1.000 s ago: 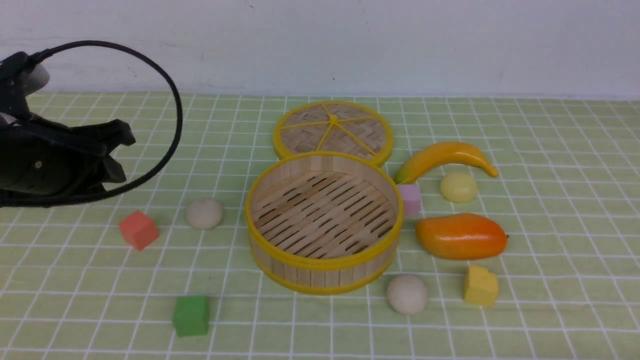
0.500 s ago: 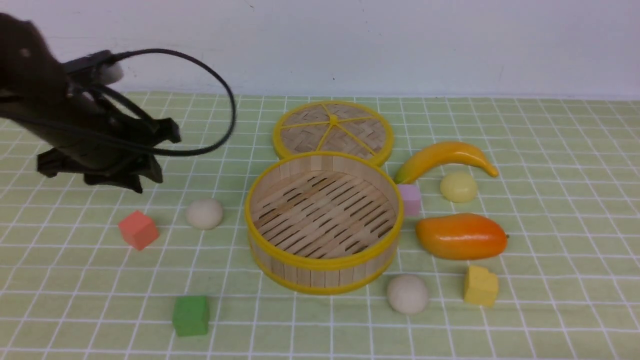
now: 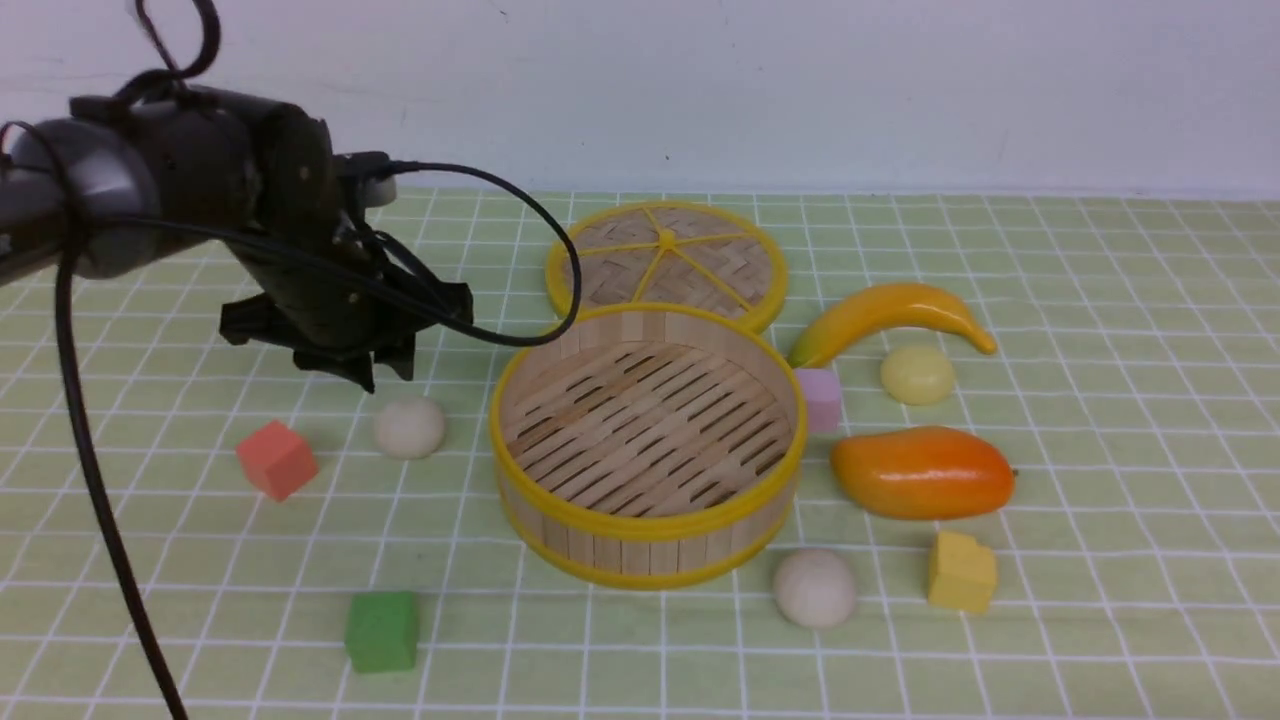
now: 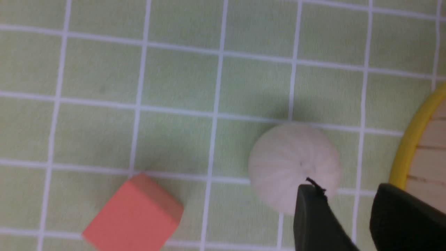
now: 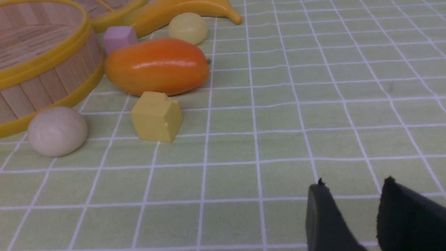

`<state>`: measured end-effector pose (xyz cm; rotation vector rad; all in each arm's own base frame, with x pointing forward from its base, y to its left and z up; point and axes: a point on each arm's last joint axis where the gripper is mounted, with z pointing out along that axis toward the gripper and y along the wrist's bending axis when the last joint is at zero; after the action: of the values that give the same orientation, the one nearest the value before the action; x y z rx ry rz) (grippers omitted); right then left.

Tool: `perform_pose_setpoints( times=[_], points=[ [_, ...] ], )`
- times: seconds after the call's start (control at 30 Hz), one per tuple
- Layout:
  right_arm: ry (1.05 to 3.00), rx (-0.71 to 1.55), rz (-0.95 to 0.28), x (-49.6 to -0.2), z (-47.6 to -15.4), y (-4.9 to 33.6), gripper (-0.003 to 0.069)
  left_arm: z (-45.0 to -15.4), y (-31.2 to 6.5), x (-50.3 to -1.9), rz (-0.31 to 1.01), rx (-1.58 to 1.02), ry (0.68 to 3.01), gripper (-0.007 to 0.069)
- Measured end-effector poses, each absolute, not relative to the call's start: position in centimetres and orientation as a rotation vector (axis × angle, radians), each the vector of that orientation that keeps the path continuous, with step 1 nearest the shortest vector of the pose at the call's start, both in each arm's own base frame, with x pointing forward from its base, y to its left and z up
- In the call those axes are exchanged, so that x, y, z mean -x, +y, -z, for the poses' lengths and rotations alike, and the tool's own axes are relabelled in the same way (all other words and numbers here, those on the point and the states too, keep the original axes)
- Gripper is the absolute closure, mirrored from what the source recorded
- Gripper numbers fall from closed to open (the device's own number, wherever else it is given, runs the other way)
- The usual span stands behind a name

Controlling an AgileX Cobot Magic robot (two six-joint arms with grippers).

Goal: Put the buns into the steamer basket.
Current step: Use the left arm to grab a steamed stuffed bun

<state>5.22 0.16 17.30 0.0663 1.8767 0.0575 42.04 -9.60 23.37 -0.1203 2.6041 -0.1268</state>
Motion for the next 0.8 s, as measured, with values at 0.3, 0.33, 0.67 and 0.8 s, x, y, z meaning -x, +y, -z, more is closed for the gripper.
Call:
perform_pose_setpoints(
  times=[0.3,0.33,0.67,0.8],
  points=[
    [1.877,-0.066,-0.057,-5.2,-17.3,0.2,0.0419,-20.5,-9.8,-43.1,0.112,0.118,2.624,0.0387],
    [1.877,-0.066,-0.057,-5.2,-17.3,0.2,0.0419,-20.2,-9.8,-43.2,0.099,0.110,2.630,0.0387],
    [1.877,-0.066,-0.057,-5.2,-17.3,0.2,0.0419,-19.3,-9.7,-43.5,0.072,0.087,2.635,0.0387],
    [1.877,-0.066,-0.057,-5.2,-17.3,0.2,0.0419,-19.1,-9.7,-43.5,0.070,0.087,2.639,0.0396]
  ],
)
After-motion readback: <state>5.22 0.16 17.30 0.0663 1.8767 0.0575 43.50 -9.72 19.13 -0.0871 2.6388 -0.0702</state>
